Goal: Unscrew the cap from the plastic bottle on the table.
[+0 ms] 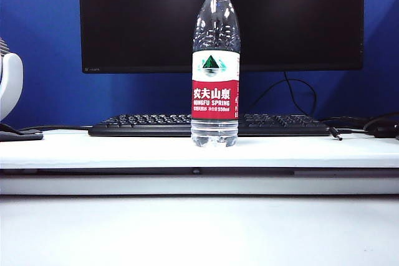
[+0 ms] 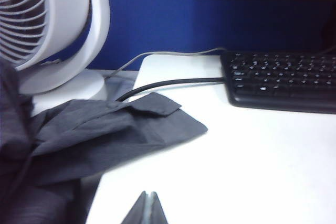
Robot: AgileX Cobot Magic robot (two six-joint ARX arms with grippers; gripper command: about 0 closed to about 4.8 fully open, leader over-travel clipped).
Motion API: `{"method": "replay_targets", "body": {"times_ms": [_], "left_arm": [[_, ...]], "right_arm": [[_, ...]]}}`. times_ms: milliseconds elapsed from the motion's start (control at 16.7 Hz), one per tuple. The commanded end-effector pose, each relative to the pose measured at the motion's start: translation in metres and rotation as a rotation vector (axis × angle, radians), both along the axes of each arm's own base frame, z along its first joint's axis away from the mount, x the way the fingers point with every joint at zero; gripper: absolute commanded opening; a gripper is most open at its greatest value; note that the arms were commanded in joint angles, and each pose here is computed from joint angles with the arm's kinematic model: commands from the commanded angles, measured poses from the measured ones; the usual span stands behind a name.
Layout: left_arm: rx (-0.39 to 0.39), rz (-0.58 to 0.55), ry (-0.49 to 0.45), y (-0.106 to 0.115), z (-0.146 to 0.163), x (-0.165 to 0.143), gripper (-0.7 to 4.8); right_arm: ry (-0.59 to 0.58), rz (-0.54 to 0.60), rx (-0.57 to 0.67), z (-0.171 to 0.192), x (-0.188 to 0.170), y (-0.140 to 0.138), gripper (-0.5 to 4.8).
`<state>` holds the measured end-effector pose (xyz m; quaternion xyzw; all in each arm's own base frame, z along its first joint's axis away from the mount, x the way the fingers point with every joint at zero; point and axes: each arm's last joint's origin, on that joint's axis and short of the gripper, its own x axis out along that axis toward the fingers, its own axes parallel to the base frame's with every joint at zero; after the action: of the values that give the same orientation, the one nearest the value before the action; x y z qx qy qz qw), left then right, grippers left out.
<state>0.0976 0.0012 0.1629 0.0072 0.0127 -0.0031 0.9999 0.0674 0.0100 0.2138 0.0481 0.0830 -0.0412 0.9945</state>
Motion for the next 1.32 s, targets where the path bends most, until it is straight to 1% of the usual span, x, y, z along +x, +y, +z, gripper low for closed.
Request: {"method": "replay_targets", "body": {"times_ms": [60, 180, 299, 359, 419, 479, 539, 598, 838, 957, 1316], "left_arm": [[0.008, -0.004, -0.004, 0.0, 0.0, 0.0, -0.05], [0.007, -0.004, -0.002, 0.0, 0.0, 0.0, -0.05], [0.007, -0.005, -0.002, 0.0, 0.0, 0.0, -0.05], [0.007, -0.005, -0.001, 0.0, 0.0, 0.0, -0.05], [0.007, -0.005, -0.002, 0.0, 0.0, 0.0, -0.05], [0.008, -0.005, -0.002, 0.0, 0.0, 0.0, -0.05], [0.007, -0.004, -0.001, 0.0, 0.0, 0.0, -0.05], [0.007, -0.005, -0.002, 0.0, 0.0, 0.0, -0.05], [0.007, -0.005, -0.002, 0.0, 0.0, 0.0, -0.05], [0.007, -0.005, -0.002, 0.0, 0.0, 0.0, -0.05], [0.008, -0.005, -0.001, 0.0, 0.0, 0.0, -0.05]], "right_arm": [[-0.015, -0.052, 0.009, 0.0, 0.002, -0.004, -0.01], [-0.058, -0.087, 0.013, -0.004, 0.007, -0.005, -0.01], [-0.14, -0.128, 0.031, -0.016, 0.017, -0.007, -0.01], [-0.188, -0.127, 0.041, -0.025, 0.022, -0.008, -0.01], [-0.233, -0.091, 0.05, -0.035, 0.027, -0.008, -0.01], [-0.252, -0.055, 0.052, -0.043, 0.03, -0.009, -0.01], [-0.222, -0.026, 0.036, -0.046, 0.03, -0.01, -0.01], [-0.206, -0.023, 0.026, -0.047, 0.03, -0.012, -0.01], [-0.219, -0.073, -0.039, -0.045, 0.03, -0.017, -0.01], [-0.249, -0.073, -0.039, -0.042, 0.03, -0.017, -0.01], [-0.245, -0.031, -0.037, -0.043, 0.03, -0.016, -0.01]]}}
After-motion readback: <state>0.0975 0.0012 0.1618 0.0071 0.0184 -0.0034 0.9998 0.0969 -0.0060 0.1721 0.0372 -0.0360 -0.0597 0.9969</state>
